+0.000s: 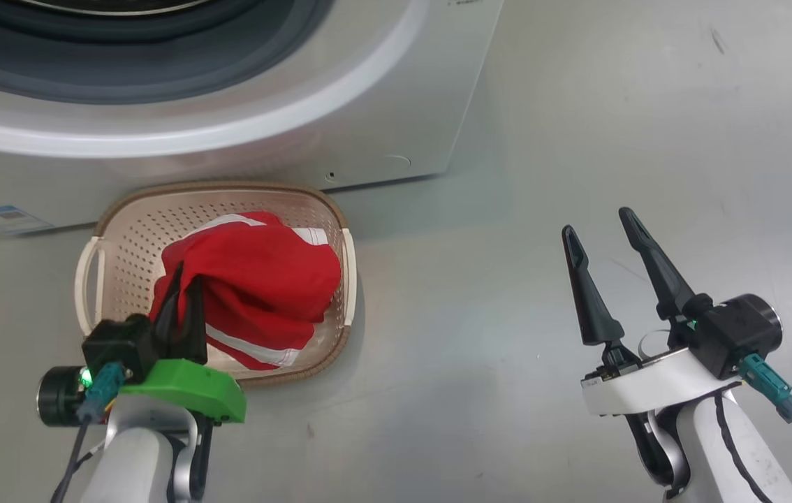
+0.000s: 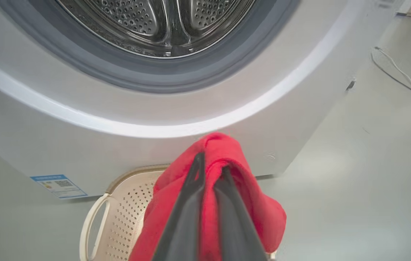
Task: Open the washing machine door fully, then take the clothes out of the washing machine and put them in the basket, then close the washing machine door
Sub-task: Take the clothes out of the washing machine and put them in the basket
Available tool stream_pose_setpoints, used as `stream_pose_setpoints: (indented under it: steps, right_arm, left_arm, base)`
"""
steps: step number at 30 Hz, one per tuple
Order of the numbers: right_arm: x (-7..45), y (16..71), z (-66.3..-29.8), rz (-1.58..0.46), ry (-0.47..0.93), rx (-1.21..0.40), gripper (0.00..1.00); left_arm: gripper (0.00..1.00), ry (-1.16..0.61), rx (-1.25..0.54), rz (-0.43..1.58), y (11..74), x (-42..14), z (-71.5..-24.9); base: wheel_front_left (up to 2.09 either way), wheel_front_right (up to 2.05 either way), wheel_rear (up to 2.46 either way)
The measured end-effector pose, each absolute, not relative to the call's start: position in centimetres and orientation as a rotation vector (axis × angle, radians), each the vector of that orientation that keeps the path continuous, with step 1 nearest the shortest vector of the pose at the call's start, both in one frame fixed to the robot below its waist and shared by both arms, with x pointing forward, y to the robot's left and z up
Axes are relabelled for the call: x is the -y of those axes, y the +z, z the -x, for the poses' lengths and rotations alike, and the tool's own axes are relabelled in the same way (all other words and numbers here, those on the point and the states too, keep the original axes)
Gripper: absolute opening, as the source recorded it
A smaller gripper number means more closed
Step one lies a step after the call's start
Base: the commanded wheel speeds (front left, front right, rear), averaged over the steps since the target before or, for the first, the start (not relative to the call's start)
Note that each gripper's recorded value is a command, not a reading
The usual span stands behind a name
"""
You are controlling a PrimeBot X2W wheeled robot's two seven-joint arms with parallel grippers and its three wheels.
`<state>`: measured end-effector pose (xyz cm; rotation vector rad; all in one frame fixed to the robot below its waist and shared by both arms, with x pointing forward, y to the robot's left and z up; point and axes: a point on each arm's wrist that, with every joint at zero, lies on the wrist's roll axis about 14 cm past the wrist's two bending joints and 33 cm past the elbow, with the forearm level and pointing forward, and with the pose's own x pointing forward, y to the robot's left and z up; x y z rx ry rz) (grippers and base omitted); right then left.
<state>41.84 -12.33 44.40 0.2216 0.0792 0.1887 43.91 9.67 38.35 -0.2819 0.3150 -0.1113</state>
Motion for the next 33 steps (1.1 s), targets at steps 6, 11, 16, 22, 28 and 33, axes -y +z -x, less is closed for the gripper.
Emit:
stream_pose_setpoints:
  steps: [6, 11, 16, 22, 28, 33]
  right_arm:
    - [12.6, 43.4, -43.0, -0.221, 0.180, -0.092, 1.00]
    - [12.9, 42.2, -43.7, -0.220, 0.172, -0.113, 1.00]
    - [13.2, 41.1, -44.5, -0.216, 0.167, -0.132, 1.00]
    - [13.9, 39.6, -45.1, -0.209, 0.147, -0.159, 1.00]
    - [14.5, 38.5, -45.6, -0.197, 0.133, -0.177, 1.00]
    - [14.6, 38.1, -45.6, -0.197, 0.133, -0.187, 1.00]
  left_arm:
    - [0.00, -0.108, -0.455, 0.280, 34.0, -9.2, -45.0]
    - [0.00, -0.102, -0.568, 0.260, 30.2, -9.3, -45.7]
    - [0.00, -0.124, -0.661, 0.206, 26.9, -9.7, -46.6]
    - [0.00, -0.148, -0.735, 0.200, 23.9, -8.8, -47.7]
    - [0.00, -0.156, -0.830, 0.226, 20.9, -8.0, -47.2]
    - [1.00, -0.140, -0.863, 0.247, 19.8, -8.0, -47.0]
  base:
    - [0.00, 0.00, 0.00]
    - [0.00, 0.00, 0.00]
    - [0.00, 0.00, 0.00]
    - [0.00, 0.00, 0.00]
    - [0.00, 0.00, 0.00]
    - [0.00, 0.00, 0.00]
